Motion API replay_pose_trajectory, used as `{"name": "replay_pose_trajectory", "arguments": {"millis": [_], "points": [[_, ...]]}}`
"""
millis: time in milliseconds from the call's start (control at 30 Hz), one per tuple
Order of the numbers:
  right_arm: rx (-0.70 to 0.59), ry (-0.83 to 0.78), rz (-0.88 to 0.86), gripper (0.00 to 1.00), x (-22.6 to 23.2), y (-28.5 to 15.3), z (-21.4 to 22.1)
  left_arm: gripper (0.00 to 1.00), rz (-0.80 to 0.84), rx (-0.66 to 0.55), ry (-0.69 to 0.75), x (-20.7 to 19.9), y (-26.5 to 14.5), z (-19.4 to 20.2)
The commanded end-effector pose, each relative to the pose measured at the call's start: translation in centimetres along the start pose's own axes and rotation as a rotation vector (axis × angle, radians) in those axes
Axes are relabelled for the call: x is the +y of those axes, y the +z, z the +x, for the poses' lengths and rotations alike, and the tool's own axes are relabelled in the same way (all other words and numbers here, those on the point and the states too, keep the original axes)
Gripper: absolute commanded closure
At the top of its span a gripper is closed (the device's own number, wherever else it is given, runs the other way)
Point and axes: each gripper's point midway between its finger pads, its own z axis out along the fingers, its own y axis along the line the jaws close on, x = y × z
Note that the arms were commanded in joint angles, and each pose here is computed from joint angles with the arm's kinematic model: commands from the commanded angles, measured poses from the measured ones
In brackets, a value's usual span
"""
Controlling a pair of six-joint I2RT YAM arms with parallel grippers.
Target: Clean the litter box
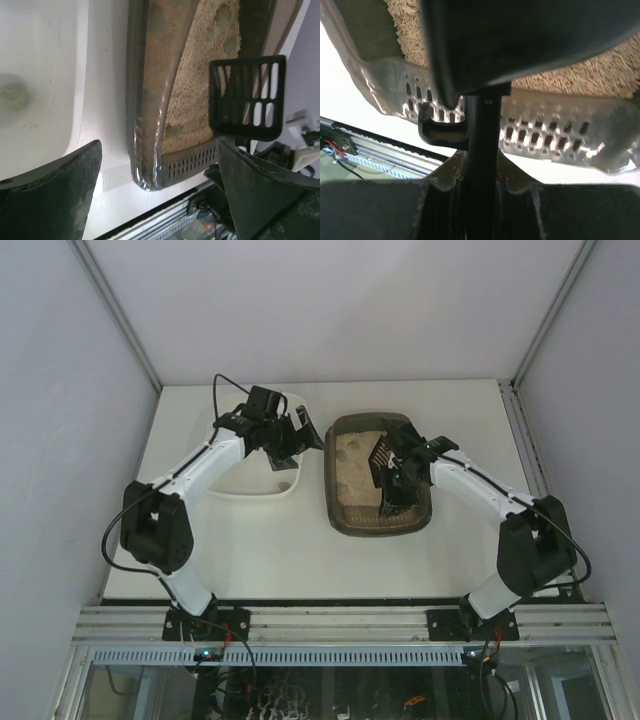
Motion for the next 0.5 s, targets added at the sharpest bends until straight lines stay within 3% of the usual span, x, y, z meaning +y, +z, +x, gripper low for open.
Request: {"name": "replay_pose_trajectory", "arguments": {"millis": [0, 133, 467], "points": [[-0.014, 0.014, -0.158, 1.00, 2.7, 0.8, -3.1, 0.00, 0.031, -0.061, -0.150, -1.8, 2.2, -2.3], [0.025, 0.035, -0.229, 1.00, 3.8, 2.1, -4.9, 0.00, 0.102, -0.017, -0.264, -3.0, 4.2, -1.9], [0.070, 0.049, -0.271, 1.00, 4.6, 4.7, -7.6, 0.00, 0.135, 0.000, -0.297, -4.3, 6.8, -2.5]]}}
